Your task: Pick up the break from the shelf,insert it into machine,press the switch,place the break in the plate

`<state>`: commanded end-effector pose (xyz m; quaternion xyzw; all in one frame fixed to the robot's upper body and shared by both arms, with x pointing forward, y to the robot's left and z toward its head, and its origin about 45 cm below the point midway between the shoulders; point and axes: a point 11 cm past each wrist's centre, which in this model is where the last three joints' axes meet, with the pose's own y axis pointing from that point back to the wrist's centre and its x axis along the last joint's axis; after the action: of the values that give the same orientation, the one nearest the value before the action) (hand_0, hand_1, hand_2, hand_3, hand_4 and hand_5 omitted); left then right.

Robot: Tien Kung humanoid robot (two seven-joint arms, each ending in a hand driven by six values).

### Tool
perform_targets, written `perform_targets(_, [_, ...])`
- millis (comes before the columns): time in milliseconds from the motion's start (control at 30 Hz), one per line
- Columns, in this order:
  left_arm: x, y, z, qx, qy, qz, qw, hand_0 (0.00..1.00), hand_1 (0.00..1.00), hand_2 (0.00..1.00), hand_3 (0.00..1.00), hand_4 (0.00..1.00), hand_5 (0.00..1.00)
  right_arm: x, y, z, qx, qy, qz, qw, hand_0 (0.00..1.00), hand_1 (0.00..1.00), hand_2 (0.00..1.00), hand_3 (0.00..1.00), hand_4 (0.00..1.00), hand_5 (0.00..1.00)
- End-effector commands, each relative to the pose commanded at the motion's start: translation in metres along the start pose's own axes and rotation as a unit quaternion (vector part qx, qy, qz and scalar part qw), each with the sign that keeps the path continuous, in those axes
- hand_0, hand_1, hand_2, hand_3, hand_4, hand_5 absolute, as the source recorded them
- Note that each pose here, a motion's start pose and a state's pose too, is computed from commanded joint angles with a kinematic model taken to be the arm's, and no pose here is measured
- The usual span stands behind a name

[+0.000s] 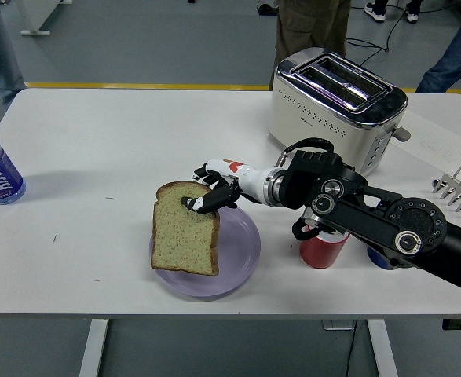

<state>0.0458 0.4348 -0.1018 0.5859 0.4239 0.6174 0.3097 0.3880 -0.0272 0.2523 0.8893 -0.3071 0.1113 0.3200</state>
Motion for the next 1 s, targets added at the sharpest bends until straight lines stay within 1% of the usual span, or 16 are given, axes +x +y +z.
perform_targets(367, [0.0,0.0,0.0,0.0,0.0,0.0,1.0,0.637,0.48,0.451,0.552,0.346,0.824,-0.003,-0.004,0.003,-0.006,-0.006,-0.004,1.0,0.002,0.002,0.291,0.384,0.427,0.08])
perform_targets(700, [-0.001,0.001,0.004,-0.004,0.003,-0.001,1.0,0.637,0.479,0.45,0.552,0.346,0.827,-0.002,-0.006,0.003,-0.007,-0.012,-0.001,1.0,0.002,0.002,0.29,0.384,0.426,0.08])
perform_targets(1000, [-0.002,0.001,0.005,-0.005,0.005,-0.002,1.0,0.637,0.479,0.451,0.552,0.346,0.827,-0.006,-0.011,0.009,-0.014,-0.014,-0.004,1.0,0.002,0.002,0.291,0.384,0.428,0.078])
